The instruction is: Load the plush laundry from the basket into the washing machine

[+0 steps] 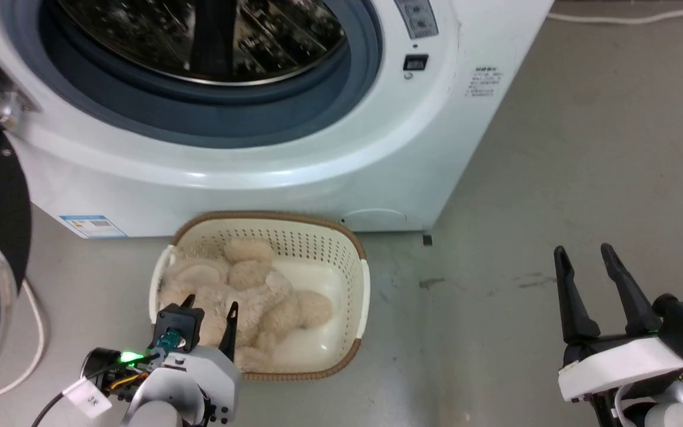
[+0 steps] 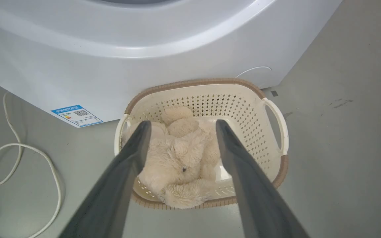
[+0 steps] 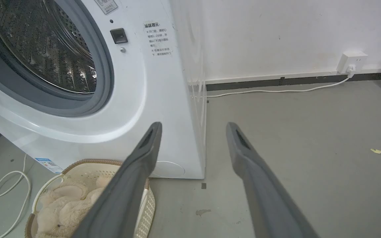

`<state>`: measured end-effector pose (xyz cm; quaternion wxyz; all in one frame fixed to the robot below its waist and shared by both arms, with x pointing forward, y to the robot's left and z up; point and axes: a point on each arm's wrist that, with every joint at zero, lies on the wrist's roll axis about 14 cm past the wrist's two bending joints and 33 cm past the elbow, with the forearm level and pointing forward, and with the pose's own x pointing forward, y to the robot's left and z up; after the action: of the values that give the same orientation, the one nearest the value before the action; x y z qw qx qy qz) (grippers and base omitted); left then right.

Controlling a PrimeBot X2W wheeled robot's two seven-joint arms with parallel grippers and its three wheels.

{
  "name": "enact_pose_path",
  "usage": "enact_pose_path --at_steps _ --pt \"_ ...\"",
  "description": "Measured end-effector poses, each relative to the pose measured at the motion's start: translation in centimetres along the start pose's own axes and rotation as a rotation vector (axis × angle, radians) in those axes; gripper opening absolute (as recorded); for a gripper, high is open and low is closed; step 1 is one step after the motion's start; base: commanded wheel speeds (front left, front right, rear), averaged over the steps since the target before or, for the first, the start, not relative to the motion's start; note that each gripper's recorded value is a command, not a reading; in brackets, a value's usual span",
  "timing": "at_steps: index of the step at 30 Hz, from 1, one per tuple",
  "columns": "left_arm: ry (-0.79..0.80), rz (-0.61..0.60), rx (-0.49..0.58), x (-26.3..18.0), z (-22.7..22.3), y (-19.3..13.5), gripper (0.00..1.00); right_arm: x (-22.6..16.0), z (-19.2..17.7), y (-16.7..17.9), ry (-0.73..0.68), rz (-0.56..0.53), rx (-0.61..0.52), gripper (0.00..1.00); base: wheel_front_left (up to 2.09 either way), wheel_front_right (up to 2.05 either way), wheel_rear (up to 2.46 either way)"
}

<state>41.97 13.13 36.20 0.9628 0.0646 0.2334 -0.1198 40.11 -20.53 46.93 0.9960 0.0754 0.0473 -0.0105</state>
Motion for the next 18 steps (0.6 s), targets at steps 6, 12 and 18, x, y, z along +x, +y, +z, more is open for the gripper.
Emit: enact_pose_path --at_steps 6,12,18 --pt "0.069 -0.043 0.015 1.7 -2.0 -0.7 1.0 0.5 -0.9 -0.8 0.018 -0.025 0.024 1.0 0.0 0.0 0.0" --pt "0.156 -0.078 0.069 3.4 -4.2 -1.0 1.0 1.3 -1.7 -1.4 0.023 -0.043 0.052 1.0 0.0 0.0 0.0" --pt "0.224 -0.11 0.118 4.9 -5.8 -1.2 1.0 1.6 -2.7 -1.9 0.042 -0.061 0.073 1.0 0.0 0.0 0.0"
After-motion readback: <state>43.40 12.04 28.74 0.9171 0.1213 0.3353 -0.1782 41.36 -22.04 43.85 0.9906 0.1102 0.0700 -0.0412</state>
